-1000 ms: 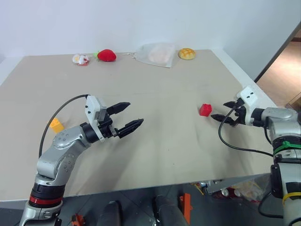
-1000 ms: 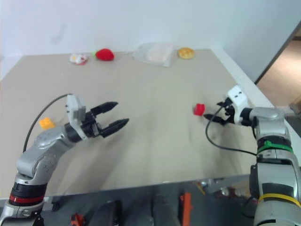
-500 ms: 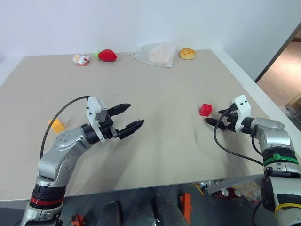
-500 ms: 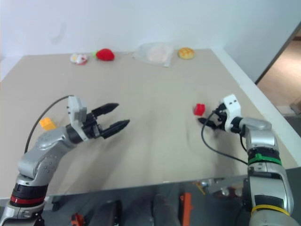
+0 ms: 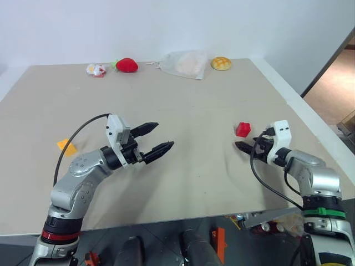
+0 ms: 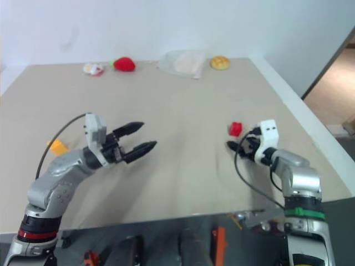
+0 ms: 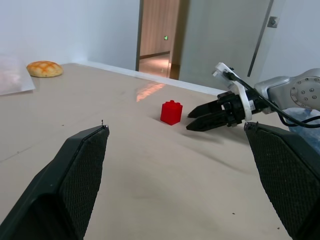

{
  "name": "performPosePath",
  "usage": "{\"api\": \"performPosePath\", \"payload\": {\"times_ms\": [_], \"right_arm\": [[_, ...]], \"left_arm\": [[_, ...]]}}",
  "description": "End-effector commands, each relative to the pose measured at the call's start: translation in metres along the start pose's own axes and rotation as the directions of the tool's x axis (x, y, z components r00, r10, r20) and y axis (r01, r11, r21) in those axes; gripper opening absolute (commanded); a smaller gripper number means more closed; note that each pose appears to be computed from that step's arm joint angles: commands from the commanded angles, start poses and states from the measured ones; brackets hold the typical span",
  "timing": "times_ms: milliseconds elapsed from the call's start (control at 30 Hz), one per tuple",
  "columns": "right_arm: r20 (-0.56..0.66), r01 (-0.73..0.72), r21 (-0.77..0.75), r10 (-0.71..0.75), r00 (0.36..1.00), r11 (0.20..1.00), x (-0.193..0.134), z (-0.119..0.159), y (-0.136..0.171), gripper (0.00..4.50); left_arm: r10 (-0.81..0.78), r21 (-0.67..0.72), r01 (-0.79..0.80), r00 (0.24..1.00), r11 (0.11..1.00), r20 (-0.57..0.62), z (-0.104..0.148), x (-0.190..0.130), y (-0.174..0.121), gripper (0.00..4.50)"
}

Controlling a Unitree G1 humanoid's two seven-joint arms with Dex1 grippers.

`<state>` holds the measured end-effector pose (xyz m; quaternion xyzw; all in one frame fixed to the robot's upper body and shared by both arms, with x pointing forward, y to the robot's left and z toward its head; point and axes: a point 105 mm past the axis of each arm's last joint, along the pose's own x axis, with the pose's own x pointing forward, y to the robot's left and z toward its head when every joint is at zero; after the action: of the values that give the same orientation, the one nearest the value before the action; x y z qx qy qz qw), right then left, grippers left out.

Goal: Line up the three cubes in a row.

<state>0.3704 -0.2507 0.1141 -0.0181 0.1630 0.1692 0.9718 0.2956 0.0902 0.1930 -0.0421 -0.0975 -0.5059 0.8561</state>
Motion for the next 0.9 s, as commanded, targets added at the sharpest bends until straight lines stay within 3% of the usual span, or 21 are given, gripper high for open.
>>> {"api": "performPosePath", "payload": {"times_ms": [33,167,533,900], "right_arm": [[0.044,0.057,-0.051,-0.055,0.998,0.997,0.000,0.013,0.009,4.50],[0.055,0.130,-0.089,-0.126,0.991,0.987,0.002,0.011,0.010,4.50],[0.107,0.266,-0.024,-0.262,0.959,0.964,0.010,0.018,-0.010,4.50],[0.129,0.267,0.018,-0.267,0.955,0.963,0.029,0.021,-0.007,4.50]], "left_arm": [[-0.009,0.007,0.009,0.999,1.000,0.031,0.005,0.001,-0.004,4.47],[-0.006,-0.003,0.006,0.999,1.000,0.041,0.004,0.003,-0.005,4.47],[0.005,-0.019,-0.004,0.998,1.000,0.061,0.004,0.005,-0.006,4.47],[0.019,-0.008,-0.019,0.998,1.000,0.057,0.005,0.003,-0.003,4.47]]}}
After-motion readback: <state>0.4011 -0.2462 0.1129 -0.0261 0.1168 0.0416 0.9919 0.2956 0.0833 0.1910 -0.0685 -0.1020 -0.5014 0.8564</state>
